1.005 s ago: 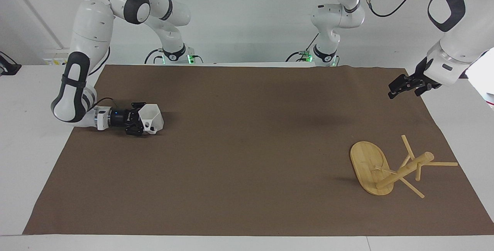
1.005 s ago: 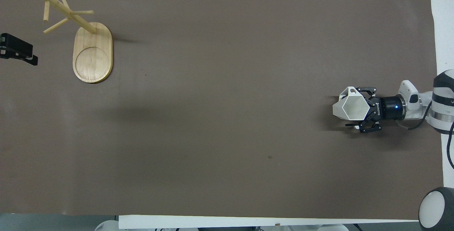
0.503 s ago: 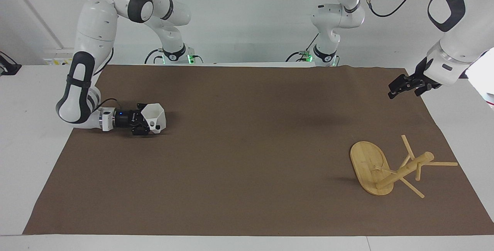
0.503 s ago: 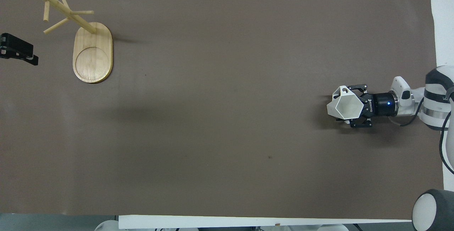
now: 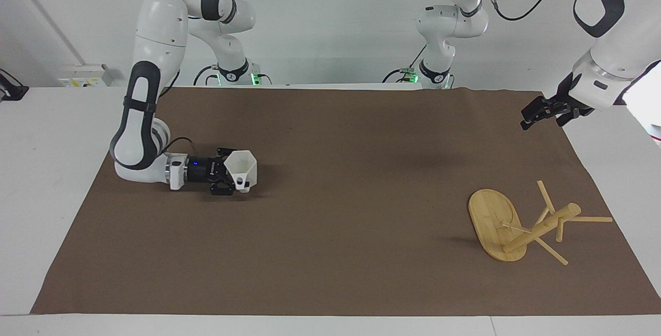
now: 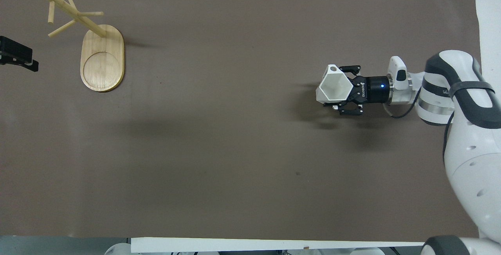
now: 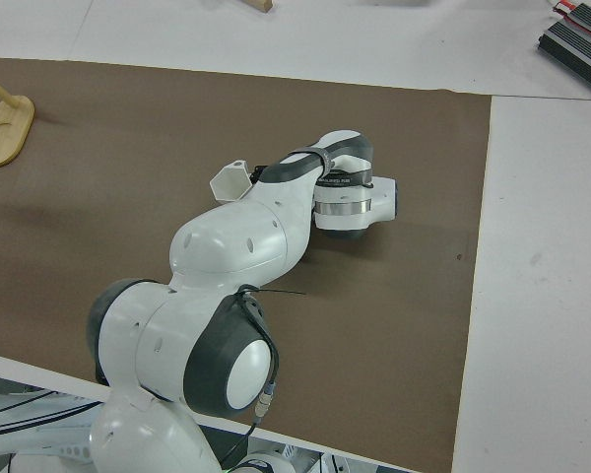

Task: Hang cup on rack
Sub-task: 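Lift the mug with the right gripper while the left gripper reaches over, then pass the mug from the right gripper to the left gripper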

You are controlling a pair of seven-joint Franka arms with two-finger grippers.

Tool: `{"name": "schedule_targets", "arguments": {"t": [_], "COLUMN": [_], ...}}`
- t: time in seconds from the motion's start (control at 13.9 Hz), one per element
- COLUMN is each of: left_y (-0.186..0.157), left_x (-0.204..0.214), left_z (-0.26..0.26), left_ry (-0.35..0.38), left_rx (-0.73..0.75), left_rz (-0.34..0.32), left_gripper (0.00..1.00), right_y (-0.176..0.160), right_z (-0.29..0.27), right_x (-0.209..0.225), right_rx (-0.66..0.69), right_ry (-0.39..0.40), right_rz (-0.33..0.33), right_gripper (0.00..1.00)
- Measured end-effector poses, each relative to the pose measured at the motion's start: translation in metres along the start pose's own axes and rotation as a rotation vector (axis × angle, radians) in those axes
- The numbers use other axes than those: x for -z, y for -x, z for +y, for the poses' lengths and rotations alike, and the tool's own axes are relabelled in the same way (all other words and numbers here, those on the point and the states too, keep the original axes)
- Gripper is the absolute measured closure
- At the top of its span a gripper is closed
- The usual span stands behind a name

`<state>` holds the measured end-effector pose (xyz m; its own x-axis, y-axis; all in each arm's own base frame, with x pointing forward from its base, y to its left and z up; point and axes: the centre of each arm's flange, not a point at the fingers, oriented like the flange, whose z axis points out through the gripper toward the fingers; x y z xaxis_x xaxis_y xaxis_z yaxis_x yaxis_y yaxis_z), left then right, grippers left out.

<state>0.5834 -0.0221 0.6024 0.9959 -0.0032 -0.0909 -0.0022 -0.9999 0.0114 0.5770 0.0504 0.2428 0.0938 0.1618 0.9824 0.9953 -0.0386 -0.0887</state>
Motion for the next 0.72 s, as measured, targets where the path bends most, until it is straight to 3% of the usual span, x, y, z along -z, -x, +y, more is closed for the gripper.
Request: {"name": "schedule_targets", "arguments": {"t": [0.22, 0.72], "left_y": [-0.001, 0.035], "left_x": [0.0, -0.031], "left_z": [0.039, 0.223], "left_ry": [-0.002, 0.005], "left_rx": [-0.004, -0.028], "left_rz": [0.029, 0.097], "left_gripper": [0.0, 0.0], "right_y": [-0.032, -0.126], "right_z": [0.005, -0.012], "right_x": [-0.091, -0.253], "right_rx": [-0.064, -0.131], "right_ry": [0.058, 0.167], "right_rz": [0.011, 0.028], "right_gripper": [0.22, 0.22]}}
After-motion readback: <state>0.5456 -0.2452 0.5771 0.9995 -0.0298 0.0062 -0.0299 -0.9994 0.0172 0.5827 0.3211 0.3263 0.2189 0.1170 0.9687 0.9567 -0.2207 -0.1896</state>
